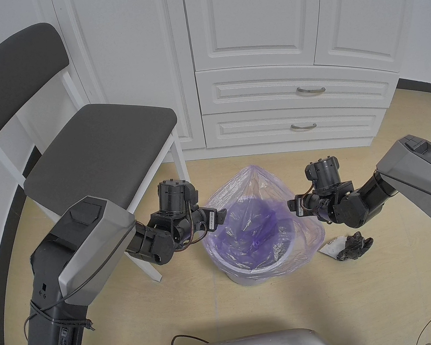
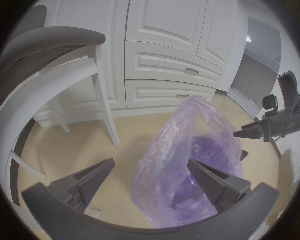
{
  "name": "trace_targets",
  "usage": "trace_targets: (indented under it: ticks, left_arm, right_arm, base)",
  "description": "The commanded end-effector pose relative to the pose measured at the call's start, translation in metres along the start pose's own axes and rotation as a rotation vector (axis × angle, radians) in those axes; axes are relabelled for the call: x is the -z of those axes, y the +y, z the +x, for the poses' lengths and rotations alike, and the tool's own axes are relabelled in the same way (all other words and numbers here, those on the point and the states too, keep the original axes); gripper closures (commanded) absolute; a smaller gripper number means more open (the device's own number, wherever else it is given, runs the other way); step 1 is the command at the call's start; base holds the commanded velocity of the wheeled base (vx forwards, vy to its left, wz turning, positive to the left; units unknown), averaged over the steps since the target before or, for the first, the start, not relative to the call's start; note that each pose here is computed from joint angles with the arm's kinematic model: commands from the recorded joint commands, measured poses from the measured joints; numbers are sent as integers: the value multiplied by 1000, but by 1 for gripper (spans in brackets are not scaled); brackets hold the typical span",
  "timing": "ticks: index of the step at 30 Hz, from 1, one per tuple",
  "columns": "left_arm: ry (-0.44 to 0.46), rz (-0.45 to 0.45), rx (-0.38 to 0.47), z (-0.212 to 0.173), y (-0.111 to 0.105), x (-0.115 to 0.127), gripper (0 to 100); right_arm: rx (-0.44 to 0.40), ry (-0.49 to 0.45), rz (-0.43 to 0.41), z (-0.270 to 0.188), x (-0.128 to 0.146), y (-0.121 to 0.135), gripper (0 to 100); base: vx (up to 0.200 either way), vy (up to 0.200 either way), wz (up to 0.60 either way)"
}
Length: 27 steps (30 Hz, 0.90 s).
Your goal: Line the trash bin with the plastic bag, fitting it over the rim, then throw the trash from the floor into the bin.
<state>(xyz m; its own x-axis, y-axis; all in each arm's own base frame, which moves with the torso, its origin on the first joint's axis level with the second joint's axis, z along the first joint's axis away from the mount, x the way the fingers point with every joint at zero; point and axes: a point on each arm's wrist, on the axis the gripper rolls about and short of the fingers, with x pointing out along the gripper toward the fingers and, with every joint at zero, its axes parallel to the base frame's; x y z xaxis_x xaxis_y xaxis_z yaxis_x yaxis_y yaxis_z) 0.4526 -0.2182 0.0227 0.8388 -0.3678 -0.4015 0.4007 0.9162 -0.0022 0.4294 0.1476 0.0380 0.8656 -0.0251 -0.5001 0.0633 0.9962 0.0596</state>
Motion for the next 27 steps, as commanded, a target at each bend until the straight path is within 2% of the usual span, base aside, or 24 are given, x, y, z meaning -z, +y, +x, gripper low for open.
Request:
trace_targets:
  ticks: [1,7,8,12,15,17,27]
  left_arm:
    - [-5,24,-12,11,5,15,0]
    - [1,43,-21,18,8,23,0]
    - [7,66,-55,25,14,31,0]
    - [-8,90,-116,34,19,33,0]
    - [-40,89,-161,44,30,31,0]
    - [-52,86,-183,48,35,31,0]
    - [-98,77,-224,53,47,21,0]
  right_arm:
    - [27,30,-30,6,8,-11,0]
    - [42,55,-48,14,16,-16,0]
    - [58,80,-72,24,26,-22,0]
    - [66,70,-60,33,26,-22,0]
    - [152,10,-31,50,22,-23,0]
    - [179,-20,4,59,20,-20,0]
    - [140,-106,174,73,6,-9,0]
  base:
    - [0,0,0]
    - [0,0,0]
    - [0,0,0]
    - [0,0,0]
    - [0,0,0]
    - [0,0,0]
    - [0,0,0]
